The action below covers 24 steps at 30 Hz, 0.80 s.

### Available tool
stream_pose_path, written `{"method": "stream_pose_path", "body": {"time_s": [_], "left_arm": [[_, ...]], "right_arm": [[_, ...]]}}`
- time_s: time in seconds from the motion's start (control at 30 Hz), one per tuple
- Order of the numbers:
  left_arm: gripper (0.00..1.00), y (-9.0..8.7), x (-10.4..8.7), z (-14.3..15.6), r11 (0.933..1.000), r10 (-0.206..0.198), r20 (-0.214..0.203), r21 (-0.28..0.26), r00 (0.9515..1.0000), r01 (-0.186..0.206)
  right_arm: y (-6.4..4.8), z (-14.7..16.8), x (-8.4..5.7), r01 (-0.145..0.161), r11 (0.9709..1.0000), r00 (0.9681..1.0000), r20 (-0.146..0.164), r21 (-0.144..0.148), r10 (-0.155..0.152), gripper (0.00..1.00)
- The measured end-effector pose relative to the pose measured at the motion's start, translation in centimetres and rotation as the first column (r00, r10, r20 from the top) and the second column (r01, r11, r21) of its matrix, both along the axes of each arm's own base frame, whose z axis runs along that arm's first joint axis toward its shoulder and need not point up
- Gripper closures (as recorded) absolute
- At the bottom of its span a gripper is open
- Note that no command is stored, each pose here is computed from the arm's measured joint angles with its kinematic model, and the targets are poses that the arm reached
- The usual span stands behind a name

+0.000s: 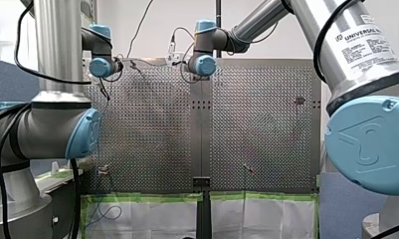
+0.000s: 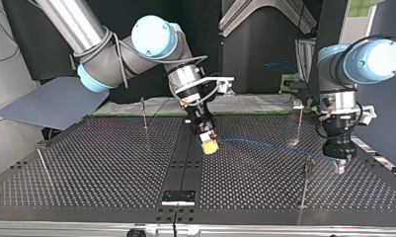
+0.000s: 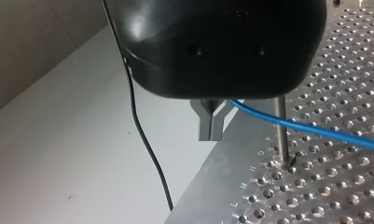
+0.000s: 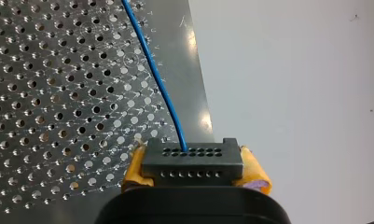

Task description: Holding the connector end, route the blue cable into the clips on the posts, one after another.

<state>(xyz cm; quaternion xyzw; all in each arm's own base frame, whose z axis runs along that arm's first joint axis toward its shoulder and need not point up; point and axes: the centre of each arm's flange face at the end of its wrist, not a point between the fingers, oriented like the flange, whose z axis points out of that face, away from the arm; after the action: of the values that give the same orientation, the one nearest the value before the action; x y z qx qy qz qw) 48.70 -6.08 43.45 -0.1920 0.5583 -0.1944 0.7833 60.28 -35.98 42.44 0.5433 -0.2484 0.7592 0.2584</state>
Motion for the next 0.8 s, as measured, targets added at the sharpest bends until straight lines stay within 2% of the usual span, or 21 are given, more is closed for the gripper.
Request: {"method": "stream_pose_path", "body": {"time_s": [0.37,0.5,0.8], "left_arm": [[0.99,-0.2,1.2,-1.4,0.9995,-0.032,-0.022,0.003,0.9992,0.032],[0.99,-0.4,1.6,-0.4,0.9991,-0.041,-0.006,0.007,0.9991,0.041],[0.99,-0.5,1.8,-0.1,0.999,-0.044,-0.005,0.008,0.999,0.044]], "right_arm": [[-0.7,-2.3,0.6,0.002,0.9998,0.9997,-0.025,0.018,-0.002,1.0],[-0.8,-1.8,0.8,0.001,0.9999,0.9999,-0.017,0.011,-0.001,1.0],[-0.8,-0.8,1.1,-0.002,1.0,1.0,-0.002,0.001,0.002,1.0]]}}
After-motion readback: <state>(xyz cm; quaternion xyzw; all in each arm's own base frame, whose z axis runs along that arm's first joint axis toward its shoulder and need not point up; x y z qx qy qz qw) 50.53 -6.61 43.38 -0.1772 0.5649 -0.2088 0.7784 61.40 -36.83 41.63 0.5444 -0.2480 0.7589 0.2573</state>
